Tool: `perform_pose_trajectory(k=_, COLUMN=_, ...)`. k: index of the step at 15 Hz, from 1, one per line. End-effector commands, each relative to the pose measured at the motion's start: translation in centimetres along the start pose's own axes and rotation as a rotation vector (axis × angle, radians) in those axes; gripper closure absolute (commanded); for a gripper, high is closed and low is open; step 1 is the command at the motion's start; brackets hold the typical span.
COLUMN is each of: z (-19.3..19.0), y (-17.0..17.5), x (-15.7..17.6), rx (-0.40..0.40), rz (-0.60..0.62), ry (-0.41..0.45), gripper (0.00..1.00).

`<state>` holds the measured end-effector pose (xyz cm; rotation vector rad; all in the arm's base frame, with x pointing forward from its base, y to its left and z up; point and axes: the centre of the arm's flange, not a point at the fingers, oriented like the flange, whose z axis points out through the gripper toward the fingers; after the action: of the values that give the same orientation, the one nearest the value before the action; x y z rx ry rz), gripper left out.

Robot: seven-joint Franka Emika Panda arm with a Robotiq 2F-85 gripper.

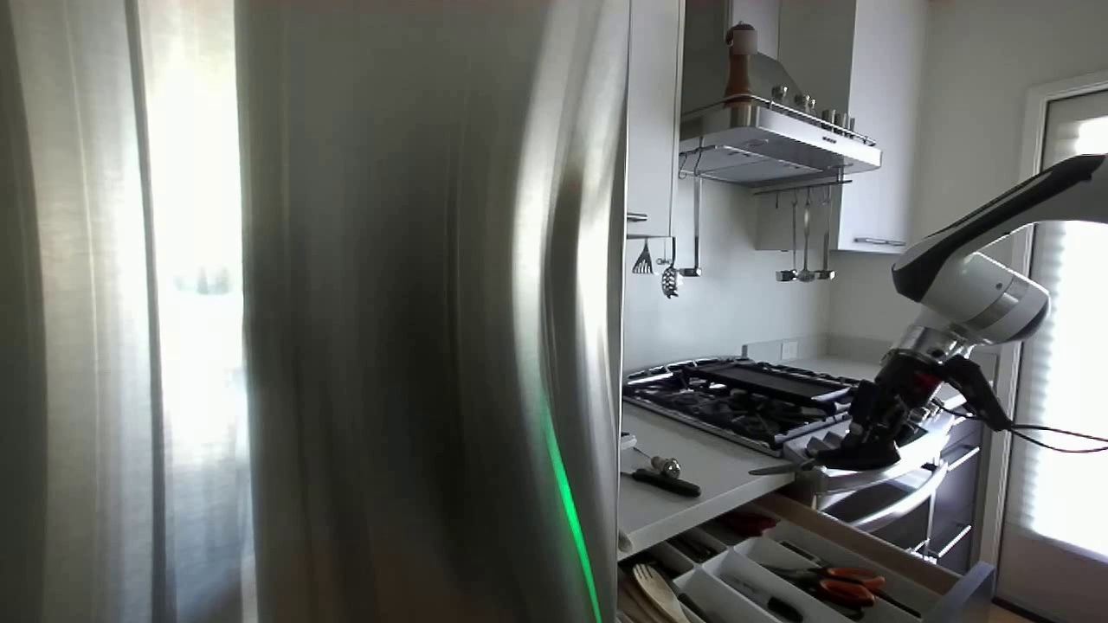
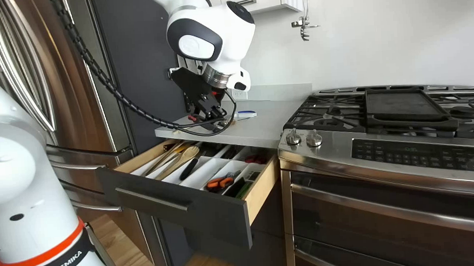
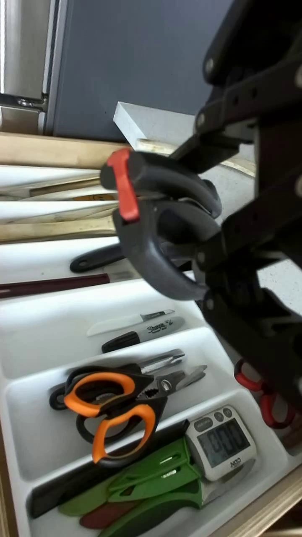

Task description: Pick up the black scissors from the countertop and place it in the second far right compartment of the opened drawer then rotate the black scissors anticlockwise twice

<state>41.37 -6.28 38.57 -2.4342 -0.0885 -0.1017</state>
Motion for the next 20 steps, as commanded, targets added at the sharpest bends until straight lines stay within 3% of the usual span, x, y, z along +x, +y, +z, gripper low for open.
perform_pose_trajectory(k=1, z=0.5, y=0.2, x=0.0, rx=-0.017, rz=-0.009, ry=-0.015, gripper=0.79)
perform_pose_trajectory(k=4, z=2.1, y=2.3, x=-1.2, rx=-0.086, rz=-0.007, ry=-0.029, gripper=0.79)
perform_pose_trajectory(k=11, z=5.8, y=8.0, x=-4.8, rx=-0.194, rz=-0.012, ry=0.04, gripper=0.79)
perform_pose_trajectory(k=20, z=11.3, y=10.0, x=-5.2, rx=-0.185, rz=-0.123, ry=0.048, gripper=0.79)
